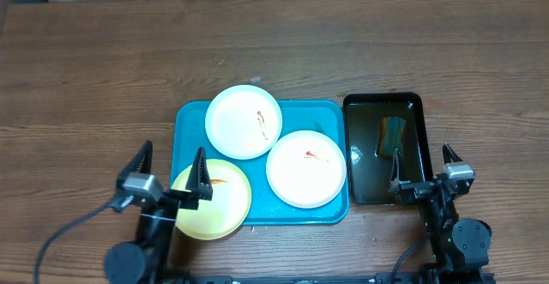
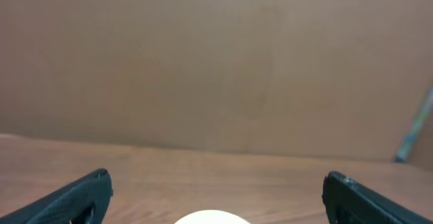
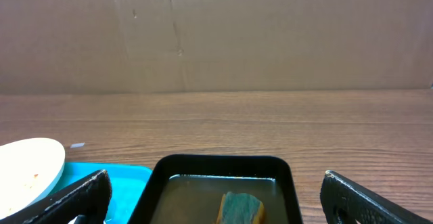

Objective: Clean dirty plates on tray and stack at the side
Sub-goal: 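Move the left gripper to the rim of the right white plate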

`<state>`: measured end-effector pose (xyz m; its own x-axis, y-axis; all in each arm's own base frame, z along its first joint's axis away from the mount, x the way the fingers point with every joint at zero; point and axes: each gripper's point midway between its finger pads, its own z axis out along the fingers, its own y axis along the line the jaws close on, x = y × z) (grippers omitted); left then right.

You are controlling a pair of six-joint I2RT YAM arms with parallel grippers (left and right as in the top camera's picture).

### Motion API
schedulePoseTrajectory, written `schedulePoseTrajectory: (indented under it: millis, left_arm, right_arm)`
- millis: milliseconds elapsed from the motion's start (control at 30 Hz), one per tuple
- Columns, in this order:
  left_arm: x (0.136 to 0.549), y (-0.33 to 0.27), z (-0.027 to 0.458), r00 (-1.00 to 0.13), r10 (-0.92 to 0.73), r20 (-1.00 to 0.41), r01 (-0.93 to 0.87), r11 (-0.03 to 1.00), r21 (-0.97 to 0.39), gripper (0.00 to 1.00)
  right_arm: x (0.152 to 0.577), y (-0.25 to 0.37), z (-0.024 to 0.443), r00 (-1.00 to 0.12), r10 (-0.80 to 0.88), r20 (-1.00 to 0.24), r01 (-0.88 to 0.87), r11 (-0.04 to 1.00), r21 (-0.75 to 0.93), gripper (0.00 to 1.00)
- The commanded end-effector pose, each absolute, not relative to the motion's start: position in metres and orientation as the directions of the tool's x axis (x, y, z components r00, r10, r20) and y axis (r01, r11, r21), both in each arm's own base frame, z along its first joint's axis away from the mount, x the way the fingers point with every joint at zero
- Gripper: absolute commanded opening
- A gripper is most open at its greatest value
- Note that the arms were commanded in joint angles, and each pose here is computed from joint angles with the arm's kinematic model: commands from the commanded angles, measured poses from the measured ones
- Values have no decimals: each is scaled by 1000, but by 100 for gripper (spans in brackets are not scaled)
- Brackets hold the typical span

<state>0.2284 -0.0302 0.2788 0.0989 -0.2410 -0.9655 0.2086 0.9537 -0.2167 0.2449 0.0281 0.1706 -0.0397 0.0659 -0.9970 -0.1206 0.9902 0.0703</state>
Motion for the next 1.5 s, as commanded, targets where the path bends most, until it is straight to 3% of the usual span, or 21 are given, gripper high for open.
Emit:
schedulePoseTrajectory:
  millis: [0,67,167,300,500,600,667,767,833,1100,1467]
  left_arm:
    - [223,-47,334,55,-222,-974,293,936,-196,100]
    - [230,-57,347,-49,-170,-984,331,927,-177,100]
    - [251,-65,349,-306,-118,-945,332,917,-222,100]
    - [280,-65,329,-686,-113,-718,207,917,-342,100]
    - [322,-74,283,-929,-160,-335,15,885,-465,100]
    - [330,-92,251,-975,-179,-135,-74,823,-563,98]
    - [334,-99,228,-986,-160,-45,-107,816,-569,81]
    - [334,-107,194,-991,-119,52,-129,849,-512,30]
    - [329,-112,174,-992,-81,94,-114,890,-441,6]
    - [314,-149,146,-993,60,99,34,969,-244,4]
    - [322,-196,153,-989,149,8,136,920,-367,4]
  right_arm:
    - [245,27,169,-32,60,-998,-116,991,63,100]
    - [245,27,169,-32,59,-998,-116,991,63,100]
    - [245,27,169,-32,60,-998,-116,991,63,100]
    - [245,27,169,-32,59,-998,-116,991,63,100]
    - [245,27,169,-32,59,-998,-116,991,63,100]
    - [245,27,169,-32,60,-998,-116,991,63,100]
    - [245,27,169,-32,59,-998,-116,991,63,100]
    - [245,27,169,-32,60,-998,-116,991,63,100]
    - [245,27,169,-32,60,-998,-116,991,63,100]
    - [245,27,169,-32,60,-998,-116,991,63,100]
    - [245,27,169,-32,60,-998,-116,991,63,100]
